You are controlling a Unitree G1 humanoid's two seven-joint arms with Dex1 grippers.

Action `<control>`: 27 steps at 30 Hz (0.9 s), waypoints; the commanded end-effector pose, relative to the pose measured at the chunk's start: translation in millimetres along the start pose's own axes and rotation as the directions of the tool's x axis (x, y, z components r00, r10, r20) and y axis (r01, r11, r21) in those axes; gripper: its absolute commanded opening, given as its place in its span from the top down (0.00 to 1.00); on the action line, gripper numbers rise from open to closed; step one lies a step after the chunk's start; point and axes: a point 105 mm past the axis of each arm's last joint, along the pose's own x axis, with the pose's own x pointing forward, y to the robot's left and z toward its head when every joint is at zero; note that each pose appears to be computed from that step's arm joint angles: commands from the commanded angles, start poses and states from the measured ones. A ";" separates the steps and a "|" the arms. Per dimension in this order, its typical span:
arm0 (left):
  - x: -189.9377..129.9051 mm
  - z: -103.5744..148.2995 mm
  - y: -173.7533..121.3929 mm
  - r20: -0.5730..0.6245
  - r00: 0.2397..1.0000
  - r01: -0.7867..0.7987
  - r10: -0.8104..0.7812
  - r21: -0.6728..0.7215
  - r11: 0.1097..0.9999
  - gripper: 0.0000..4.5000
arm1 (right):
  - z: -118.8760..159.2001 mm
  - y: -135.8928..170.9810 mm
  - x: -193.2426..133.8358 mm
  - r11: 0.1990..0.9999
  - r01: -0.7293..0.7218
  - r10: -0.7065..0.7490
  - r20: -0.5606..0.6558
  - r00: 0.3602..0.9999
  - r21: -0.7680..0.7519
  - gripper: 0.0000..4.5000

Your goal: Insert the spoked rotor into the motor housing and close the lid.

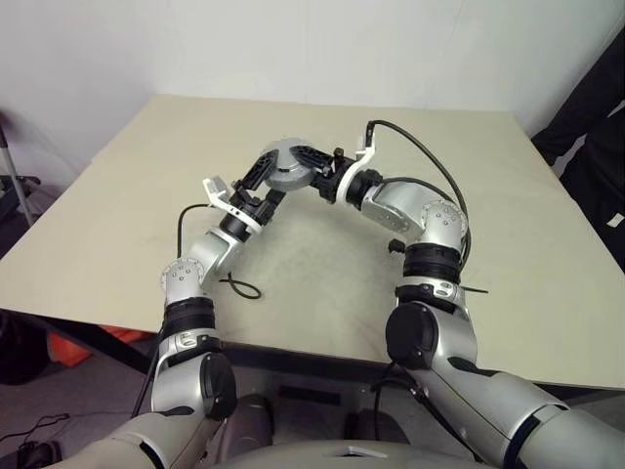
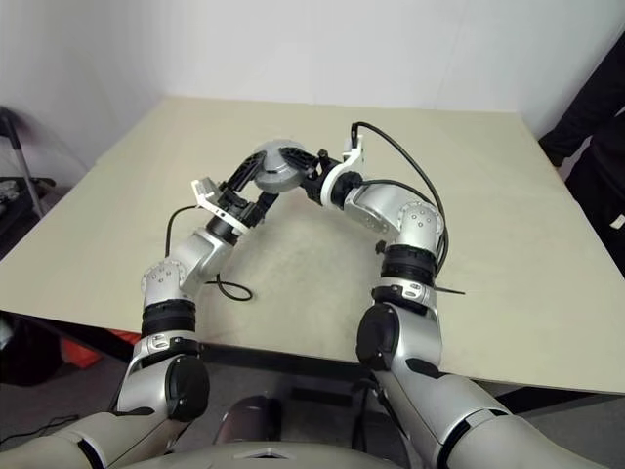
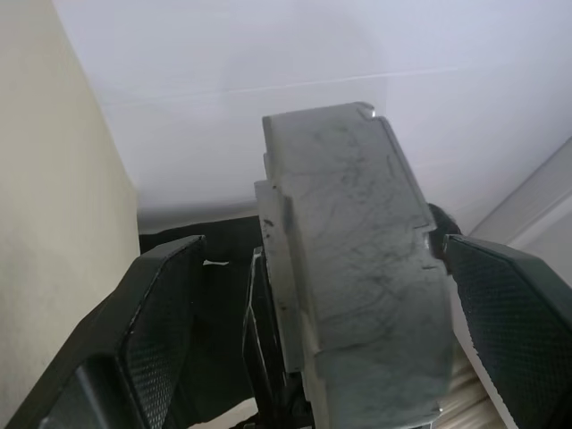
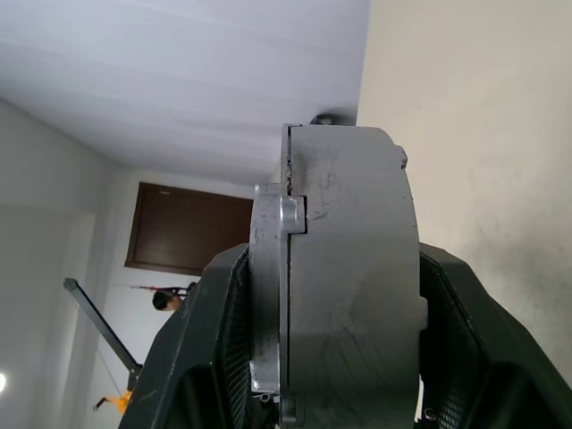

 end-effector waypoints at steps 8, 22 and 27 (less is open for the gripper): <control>11.5 -1.7 -9.2 -0.011 0.999 0.032 -0.031 0.037 0.999 0.44 | -5.0 30.4 1.7 0.991 -0.129 0.129 0.010 0.992 -0.029 0.55; 9.7 3.7 -6.5 0.007 1.000 0.006 -0.006 0.039 0.999 0.51 | -1.8 31.8 1.5 0.988 -0.143 0.145 0.034 0.989 -0.064 0.26; 3.3 14.5 -1.3 0.053 0.998 -0.036 0.031 0.089 0.995 0.51 | 11.3 24.8 0.9 0.978 -0.023 0.053 0.137 0.989 -0.209 0.04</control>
